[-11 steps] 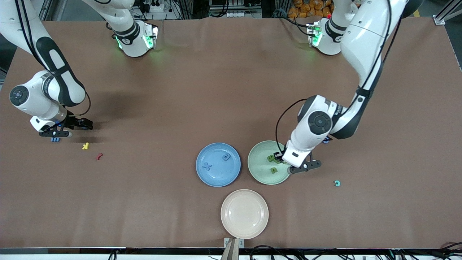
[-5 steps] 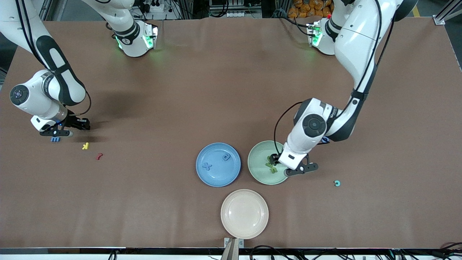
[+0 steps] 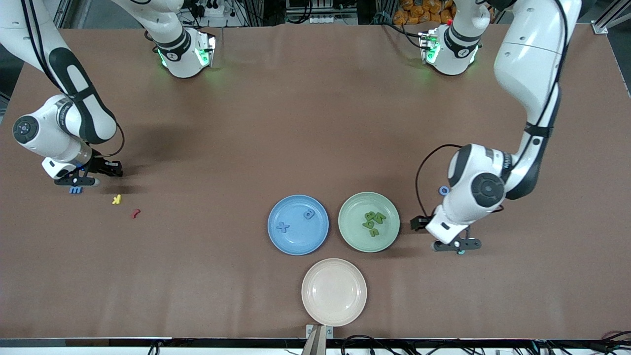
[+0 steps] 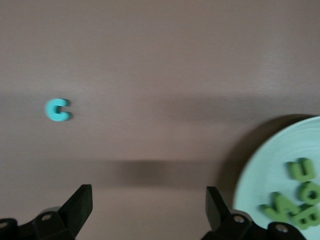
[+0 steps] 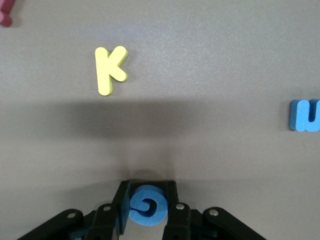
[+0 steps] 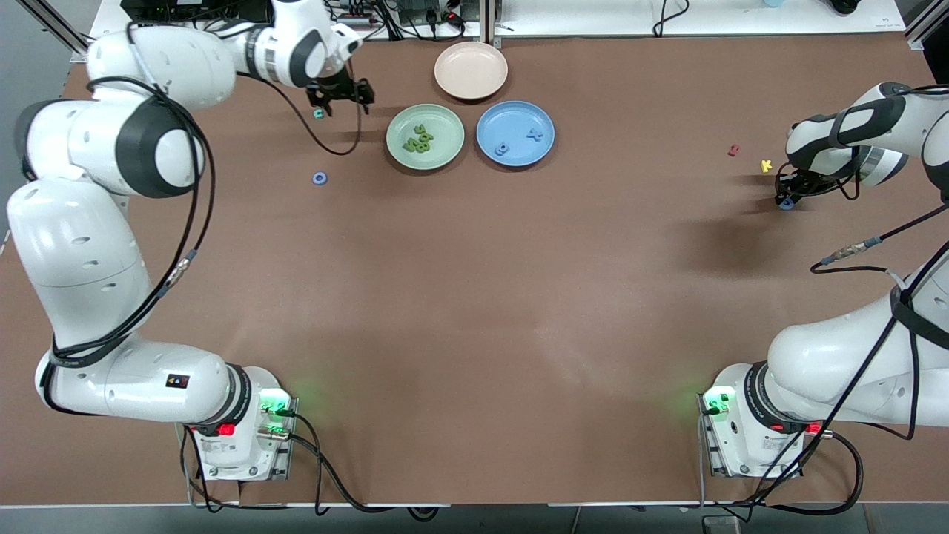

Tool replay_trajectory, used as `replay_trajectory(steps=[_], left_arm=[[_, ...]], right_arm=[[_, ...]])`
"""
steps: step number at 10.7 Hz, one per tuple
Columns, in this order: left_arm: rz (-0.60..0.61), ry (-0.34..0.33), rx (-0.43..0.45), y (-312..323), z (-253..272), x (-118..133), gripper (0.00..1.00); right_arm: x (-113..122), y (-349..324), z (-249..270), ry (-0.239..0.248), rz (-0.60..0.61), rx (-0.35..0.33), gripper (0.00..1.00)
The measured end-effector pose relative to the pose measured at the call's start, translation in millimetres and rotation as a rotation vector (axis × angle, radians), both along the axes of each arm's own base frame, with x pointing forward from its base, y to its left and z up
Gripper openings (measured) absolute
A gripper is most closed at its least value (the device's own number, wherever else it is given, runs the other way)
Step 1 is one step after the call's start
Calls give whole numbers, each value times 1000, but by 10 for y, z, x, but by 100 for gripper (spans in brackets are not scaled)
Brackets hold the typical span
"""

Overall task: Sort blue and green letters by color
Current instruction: 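Carry the G toward the blue plate while the left gripper withdraws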

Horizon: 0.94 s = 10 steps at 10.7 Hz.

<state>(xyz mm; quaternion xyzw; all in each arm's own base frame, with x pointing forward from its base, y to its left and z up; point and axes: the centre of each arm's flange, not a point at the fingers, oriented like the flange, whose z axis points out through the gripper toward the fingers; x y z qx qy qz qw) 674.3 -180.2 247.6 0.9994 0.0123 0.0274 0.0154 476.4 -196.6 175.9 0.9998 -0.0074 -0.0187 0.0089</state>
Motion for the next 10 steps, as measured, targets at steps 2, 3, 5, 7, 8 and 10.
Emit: replay_trajectory(steps=[2,3,5,7,8,10], left_arm=[[-54,8,10,462,27,16,100],[-71,11,12,684,41,17,100],[-58,11,15,1055,109,0,100],[-41,19,25,1236,277,-52,100],[-32,35,31,1315,438,-85,100],[-5,69,47,1510,895,-184,100]], right_arm=[[105,60,152,7,15,11,33],[218,122,271,8,32,16,33],[507,339,501,-4,49,14,33],[800,690,722,-6,37,14,33],[939,889,842,-10,20,23,33],[1153,1388,1006,-37,-25,71,33]])
